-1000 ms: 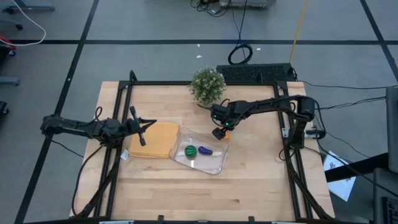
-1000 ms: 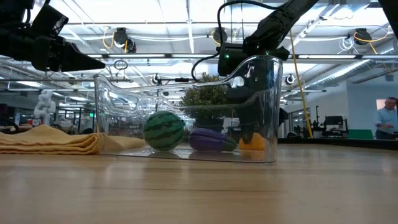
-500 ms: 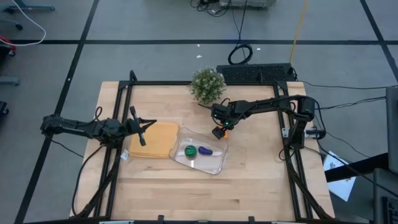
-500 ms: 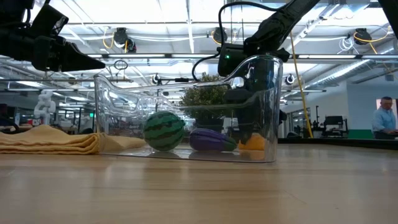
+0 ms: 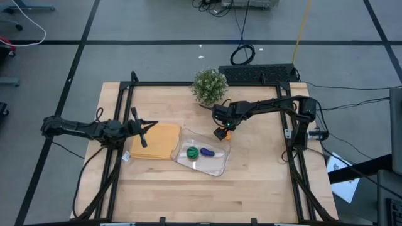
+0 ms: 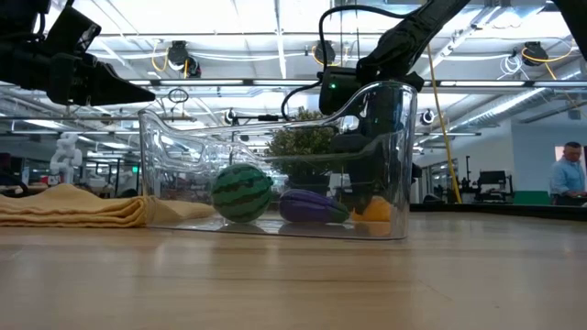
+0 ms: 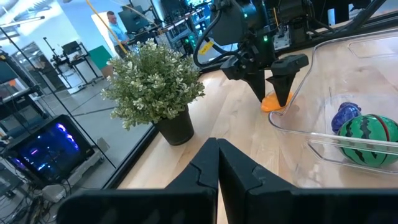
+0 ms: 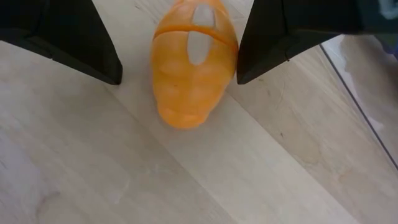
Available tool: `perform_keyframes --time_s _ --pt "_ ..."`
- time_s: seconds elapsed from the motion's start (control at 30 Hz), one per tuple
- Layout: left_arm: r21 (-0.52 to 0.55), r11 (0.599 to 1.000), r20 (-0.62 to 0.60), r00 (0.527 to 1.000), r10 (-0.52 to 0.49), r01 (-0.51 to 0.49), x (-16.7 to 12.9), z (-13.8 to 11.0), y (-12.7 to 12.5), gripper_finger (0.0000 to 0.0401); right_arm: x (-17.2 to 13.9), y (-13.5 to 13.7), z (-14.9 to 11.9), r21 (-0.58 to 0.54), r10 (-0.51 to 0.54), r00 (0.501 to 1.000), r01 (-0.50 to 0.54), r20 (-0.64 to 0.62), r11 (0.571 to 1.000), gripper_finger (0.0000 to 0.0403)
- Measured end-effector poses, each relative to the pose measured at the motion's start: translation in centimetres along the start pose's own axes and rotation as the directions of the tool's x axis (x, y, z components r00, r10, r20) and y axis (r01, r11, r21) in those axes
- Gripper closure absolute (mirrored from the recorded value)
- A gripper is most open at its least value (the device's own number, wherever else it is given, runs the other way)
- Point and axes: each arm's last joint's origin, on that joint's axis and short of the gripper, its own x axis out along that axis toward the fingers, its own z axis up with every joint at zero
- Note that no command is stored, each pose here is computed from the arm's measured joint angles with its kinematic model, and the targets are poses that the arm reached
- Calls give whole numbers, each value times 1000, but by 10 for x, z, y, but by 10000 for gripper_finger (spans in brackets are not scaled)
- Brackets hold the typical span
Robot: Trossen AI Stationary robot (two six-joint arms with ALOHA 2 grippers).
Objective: Pick and placing Produce into tupperware
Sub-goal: Put the bread into the transparent bin
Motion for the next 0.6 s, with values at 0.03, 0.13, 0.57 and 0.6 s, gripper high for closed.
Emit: perform_keyframes --time_s 0.03,0.13,0.57,0.6 --pt "0 1000 0 1000 0 0 0 0 0 398 0 0 0 -1 0 1000 0 -1 1000 92" --pt "0 1000 -1 1000 0 0 0 0 0 398 0 0 0 -2 0 1000 0 -3 1000 92" --pt "-1 1000 0 1000 0 0 0 0 0 398 -8 5 6 -6 -5 1000 5 -7 1000 188" --pt "0 1000 -1 1000 0 0 0 0 0 398 -9 6 8 -12 -5 1000 5 -11 1000 195"
